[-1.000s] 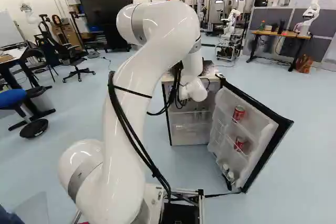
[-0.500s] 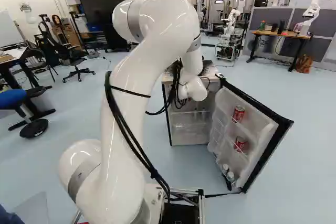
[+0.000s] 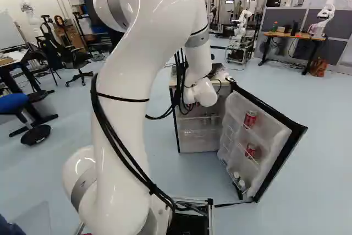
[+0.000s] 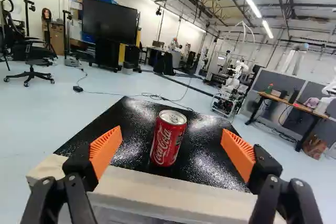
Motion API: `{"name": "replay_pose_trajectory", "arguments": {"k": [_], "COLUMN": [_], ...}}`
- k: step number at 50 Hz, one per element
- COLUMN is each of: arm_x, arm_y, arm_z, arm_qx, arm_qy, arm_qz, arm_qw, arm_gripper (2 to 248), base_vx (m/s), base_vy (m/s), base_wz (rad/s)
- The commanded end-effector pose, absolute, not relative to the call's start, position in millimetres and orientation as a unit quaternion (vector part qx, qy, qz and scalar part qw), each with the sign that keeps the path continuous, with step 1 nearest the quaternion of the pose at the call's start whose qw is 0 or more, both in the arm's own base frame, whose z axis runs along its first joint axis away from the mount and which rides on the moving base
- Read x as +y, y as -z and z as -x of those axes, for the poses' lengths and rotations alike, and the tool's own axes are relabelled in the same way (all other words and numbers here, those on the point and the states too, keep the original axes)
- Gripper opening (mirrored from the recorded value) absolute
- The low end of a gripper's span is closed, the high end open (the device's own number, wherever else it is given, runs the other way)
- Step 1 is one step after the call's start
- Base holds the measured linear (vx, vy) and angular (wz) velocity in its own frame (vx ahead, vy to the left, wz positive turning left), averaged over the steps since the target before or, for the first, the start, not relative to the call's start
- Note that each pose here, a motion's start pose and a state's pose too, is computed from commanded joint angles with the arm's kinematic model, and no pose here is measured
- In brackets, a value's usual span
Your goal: Grab a drink from the fridge
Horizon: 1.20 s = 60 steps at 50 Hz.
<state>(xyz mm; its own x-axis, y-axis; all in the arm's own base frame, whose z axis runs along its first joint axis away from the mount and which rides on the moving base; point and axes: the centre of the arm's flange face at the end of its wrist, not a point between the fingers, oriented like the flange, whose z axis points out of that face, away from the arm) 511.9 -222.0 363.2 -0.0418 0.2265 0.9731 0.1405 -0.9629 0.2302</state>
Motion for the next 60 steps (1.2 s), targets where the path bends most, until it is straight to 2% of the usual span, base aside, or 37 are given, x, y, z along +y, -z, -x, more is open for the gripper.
{"name": "replay_pose_trajectory", "arguments": {"k": [26,60], "arm_x": [-262.9,-342.2], "arm_y": [-398.5,-433.2], "arm_z": [-475.7,-477.9], "arm_qx": [0.050,-0.078], "arm_qy": [-0.726,-0.737], "arm_qz": [-0.679,-0.641], "arm_qw": [0.100,0.198], "arm_gripper": [247,247], "base_vx": [0.000,0.000], "base_vy": [0.000,0.000], "base_wz": [0.000,0.000]}}
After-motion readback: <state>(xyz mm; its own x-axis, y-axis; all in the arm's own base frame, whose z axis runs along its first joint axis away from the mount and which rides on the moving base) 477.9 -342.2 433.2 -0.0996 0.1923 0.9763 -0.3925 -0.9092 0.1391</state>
